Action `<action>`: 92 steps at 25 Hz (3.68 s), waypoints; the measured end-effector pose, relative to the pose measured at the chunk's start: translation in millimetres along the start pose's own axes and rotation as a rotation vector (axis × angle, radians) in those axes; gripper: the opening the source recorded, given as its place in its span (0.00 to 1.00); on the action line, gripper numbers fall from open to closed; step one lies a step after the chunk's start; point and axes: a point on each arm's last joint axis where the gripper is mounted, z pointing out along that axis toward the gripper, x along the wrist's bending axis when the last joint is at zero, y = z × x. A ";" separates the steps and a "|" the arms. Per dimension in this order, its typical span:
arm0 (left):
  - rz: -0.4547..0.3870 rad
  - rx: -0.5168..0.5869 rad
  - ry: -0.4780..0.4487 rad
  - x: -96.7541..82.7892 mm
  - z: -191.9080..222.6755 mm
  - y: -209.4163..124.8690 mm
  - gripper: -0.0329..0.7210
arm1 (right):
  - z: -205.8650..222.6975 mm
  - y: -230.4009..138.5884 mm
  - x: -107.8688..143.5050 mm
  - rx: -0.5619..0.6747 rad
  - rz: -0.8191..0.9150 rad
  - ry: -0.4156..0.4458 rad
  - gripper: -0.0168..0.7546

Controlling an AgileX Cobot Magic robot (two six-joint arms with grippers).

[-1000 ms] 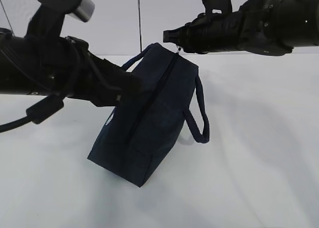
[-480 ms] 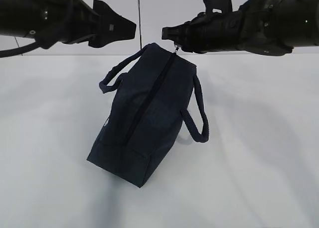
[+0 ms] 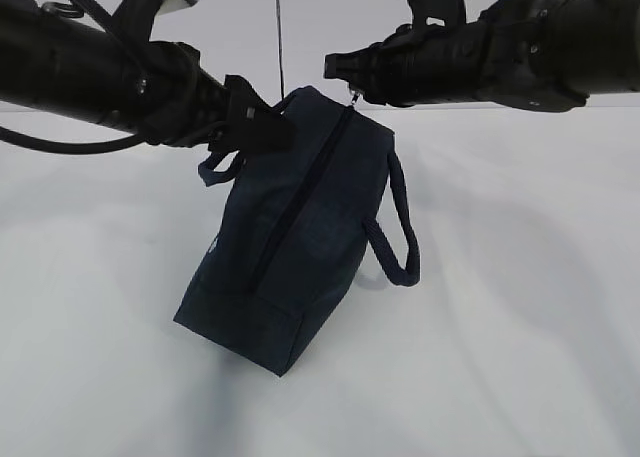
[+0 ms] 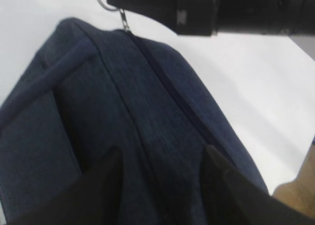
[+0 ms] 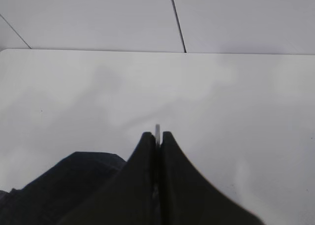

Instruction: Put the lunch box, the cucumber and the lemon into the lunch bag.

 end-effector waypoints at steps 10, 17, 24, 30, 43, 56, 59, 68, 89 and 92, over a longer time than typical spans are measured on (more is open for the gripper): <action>-0.053 0.086 -0.013 11.1 21.2 -16.2 0.47 | -0.1 0.1 0.0 0.000 0.016 0.000 0.02; 0.006 0.125 -0.013 11.5 20.9 -19.3 0.06 | 0.1 -0.1 0.0 0.000 0.019 0.000 0.02; 0.079 0.240 -0.085 6.4 18.2 -29.3 0.06 | 11.3 -13.1 -4.2 0.038 -0.017 -0.016 0.02; 0.134 0.272 -0.093 -0.9 4.7 -26.8 0.06 | 20.9 -24.2 -7.5 0.069 -0.026 -0.026 0.02; 0.179 0.338 -0.052 0.9 -3.4 -29.8 0.06 | 42.3 -45.2 -11.7 0.117 0.184 -0.043 0.02; 0.191 0.349 -0.048 1.5 -3.7 -30.6 0.06 | 53.4 -59.8 -14.2 0.150 0.233 -0.041 0.02; 0.191 0.349 -0.048 1.5 -3.7 -30.6 0.06 | 55.3 -62.9 -15.0 0.158 0.221 -0.043 0.02; 0.190 0.353 -0.050 1.3 -3.8 -31.0 0.06 | 57.7 -65.8 -16.4 0.166 0.182 -0.048 0.02; 0.188 0.356 -0.053 1.1 -3.9 -31.3 0.06 | 57.6 -66.0 -17.7 0.169 0.081 -0.053 0.02; 0.188 0.356 -0.053 1.1 -3.9 -31.3 0.06 | 57.6 -66.0 -17.8 0.170 0.056 -0.051 0.02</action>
